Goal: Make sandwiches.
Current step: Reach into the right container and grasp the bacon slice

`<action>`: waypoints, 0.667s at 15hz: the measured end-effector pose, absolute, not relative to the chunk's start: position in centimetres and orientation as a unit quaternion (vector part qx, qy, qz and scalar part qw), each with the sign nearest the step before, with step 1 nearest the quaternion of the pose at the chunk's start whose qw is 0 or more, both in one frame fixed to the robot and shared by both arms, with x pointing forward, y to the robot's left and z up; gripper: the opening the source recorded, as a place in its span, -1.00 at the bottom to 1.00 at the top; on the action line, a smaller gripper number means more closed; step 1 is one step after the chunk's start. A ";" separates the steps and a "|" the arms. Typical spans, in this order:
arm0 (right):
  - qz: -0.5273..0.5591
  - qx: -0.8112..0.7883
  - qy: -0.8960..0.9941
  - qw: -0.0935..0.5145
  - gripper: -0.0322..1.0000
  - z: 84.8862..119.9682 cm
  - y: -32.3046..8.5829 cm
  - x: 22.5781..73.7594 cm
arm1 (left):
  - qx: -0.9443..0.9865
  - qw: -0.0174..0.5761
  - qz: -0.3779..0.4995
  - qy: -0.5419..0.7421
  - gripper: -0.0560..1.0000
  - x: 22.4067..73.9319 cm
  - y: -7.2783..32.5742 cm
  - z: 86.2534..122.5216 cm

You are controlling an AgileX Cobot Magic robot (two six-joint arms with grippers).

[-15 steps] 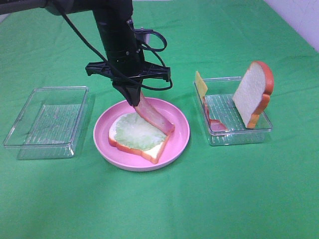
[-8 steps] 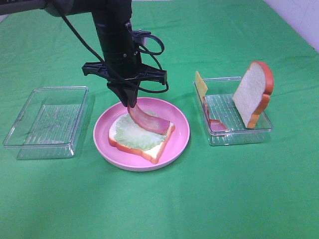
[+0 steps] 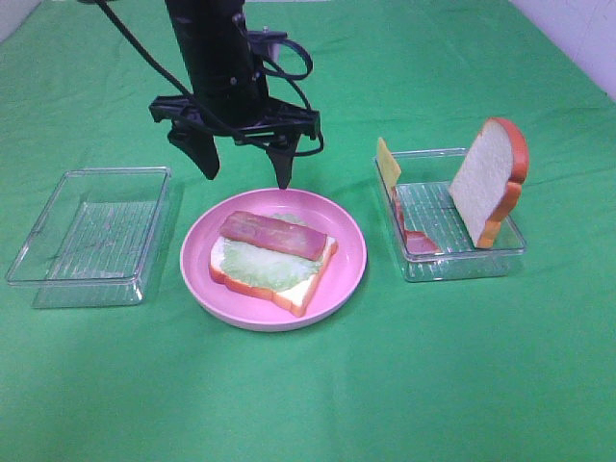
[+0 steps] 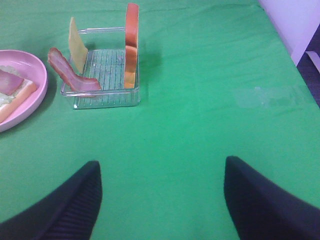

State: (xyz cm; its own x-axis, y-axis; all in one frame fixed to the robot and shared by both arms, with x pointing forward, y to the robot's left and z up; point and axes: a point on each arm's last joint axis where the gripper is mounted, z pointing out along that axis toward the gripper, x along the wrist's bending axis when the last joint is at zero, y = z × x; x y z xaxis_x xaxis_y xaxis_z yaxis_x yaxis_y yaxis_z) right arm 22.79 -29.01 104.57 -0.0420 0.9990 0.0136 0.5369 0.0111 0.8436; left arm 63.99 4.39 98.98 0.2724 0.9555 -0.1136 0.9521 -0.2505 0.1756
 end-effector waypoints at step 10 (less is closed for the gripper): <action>0.351 0.609 0.630 0.329 0.34 104.6 -29.0 22.8 | 0.771 0.318 0.128 0.537 0.58 55.1 10.5 120.8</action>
